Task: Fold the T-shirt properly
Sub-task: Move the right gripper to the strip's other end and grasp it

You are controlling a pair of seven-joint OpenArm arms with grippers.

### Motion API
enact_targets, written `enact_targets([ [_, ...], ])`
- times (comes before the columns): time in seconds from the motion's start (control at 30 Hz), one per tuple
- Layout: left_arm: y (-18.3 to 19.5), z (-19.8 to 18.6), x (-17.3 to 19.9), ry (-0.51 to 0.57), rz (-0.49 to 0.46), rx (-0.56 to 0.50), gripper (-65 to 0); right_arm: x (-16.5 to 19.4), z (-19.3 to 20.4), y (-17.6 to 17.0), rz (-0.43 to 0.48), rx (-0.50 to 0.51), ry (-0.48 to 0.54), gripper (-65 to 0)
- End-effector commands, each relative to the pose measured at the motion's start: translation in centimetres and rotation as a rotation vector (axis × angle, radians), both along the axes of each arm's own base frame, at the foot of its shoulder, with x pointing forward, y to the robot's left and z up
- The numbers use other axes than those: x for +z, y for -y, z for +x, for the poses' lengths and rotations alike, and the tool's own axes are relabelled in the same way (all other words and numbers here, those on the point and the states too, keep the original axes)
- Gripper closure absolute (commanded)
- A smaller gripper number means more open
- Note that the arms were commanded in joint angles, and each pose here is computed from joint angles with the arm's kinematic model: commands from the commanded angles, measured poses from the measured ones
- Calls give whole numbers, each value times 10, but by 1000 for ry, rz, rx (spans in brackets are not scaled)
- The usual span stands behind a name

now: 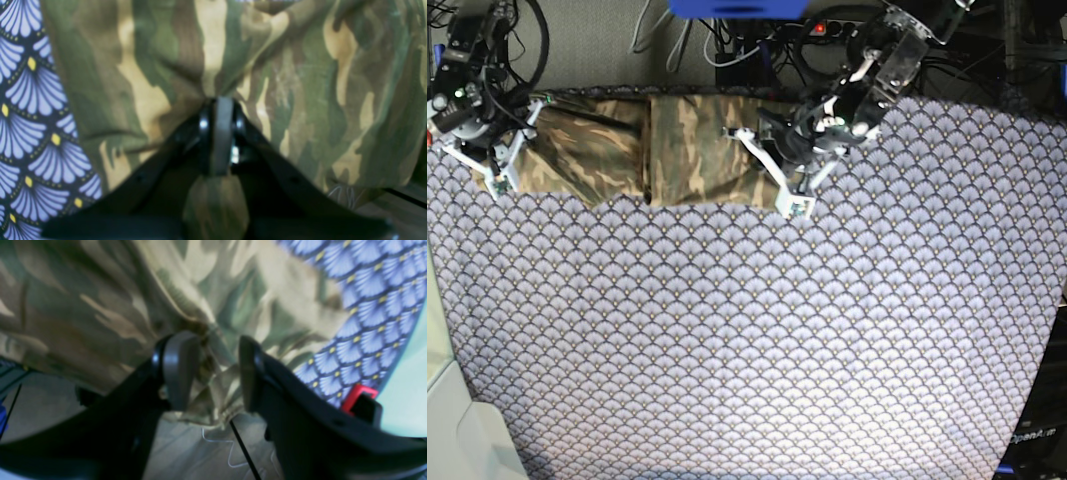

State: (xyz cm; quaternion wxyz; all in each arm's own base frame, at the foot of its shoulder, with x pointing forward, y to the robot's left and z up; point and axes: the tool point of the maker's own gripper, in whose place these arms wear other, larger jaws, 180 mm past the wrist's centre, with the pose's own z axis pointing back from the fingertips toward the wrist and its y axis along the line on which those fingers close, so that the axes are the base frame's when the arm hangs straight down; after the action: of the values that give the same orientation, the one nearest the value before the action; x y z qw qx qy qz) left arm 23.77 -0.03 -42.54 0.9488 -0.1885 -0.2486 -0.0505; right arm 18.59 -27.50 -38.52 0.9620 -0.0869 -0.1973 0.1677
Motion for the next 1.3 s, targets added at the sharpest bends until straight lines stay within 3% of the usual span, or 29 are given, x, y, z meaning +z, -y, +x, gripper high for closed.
enact_targets([
  [0.0,-4,6,3,19,14,6,-26,9,5,6,-21,4,25,-294],
  [0.1,-4,4,2,16,14,6,-26,13,4,15,-37,-19,34,-325],
  [0.33,-4,5,3,18,14,6,-26,43,9,69,-100,-180,120,-335],
  [0.4,-5,5,3,18,14,7,-26,44,7,77,-104,-213,91,-354],
  [0.5,-5,5,3,18,14,7,-26,38,7,79,-24,-232,56,-393],
  [0.7,-5,3,1,12,16,7,-26,20,13,63,285,-206,32,-404],
  [0.77,-5,2,1,10,16,7,-26,22,16,63,340,-197,45,-404],
  [1.0,-5,2,1,9,16,7,-25,31,26,79,337,-201,87,-405],
  [1.27,-5,1,0,7,16,7,-25,7,22,91,407,-280,41,-440],
])
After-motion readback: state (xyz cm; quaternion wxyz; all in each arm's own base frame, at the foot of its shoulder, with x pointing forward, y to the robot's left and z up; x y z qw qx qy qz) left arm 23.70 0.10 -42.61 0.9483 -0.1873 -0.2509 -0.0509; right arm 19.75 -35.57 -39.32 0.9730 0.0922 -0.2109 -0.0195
